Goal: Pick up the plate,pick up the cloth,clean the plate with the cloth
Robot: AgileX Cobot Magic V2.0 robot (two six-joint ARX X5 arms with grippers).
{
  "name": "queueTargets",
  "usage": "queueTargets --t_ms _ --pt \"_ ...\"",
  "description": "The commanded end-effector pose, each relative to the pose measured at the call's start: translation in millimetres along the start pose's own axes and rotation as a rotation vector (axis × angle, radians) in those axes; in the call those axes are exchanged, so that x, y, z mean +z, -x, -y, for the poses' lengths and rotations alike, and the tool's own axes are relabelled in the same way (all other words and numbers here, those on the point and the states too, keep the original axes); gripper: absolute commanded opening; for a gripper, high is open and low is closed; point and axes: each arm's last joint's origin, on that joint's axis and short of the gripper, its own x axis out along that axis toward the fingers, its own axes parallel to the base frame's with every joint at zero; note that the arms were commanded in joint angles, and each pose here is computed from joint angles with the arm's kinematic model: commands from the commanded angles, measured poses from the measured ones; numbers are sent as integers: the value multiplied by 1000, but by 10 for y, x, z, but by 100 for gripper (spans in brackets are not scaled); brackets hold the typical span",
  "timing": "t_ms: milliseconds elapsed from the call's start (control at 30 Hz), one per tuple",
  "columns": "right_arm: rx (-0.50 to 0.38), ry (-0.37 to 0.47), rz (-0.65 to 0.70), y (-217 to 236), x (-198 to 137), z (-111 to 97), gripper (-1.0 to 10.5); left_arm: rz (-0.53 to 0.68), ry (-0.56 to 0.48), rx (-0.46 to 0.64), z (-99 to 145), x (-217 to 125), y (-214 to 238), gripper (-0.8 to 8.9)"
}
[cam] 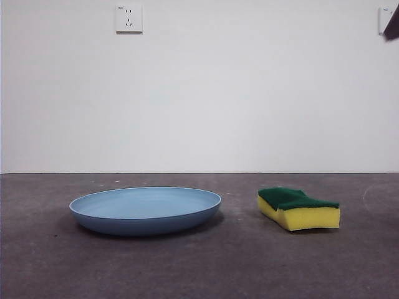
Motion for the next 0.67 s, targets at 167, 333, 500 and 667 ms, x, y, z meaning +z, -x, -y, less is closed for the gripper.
queueTargets --t_ms 167,333,500,667 --pt "-30 -8 126 9 -279 272 0 -7 6 7 -5 -43 -14 -3" --pt "-108 -78 219 -13 -527 391 0 -7 6 7 -5 -43 -14 -3" --pt "-182 -152 233 -73 -834 440 0 -7 6 7 -5 -43 -14 -3" --pt "-199 -209 221 -152 -1128 425 0 -7 6 7 -5 -43 -14 -3"
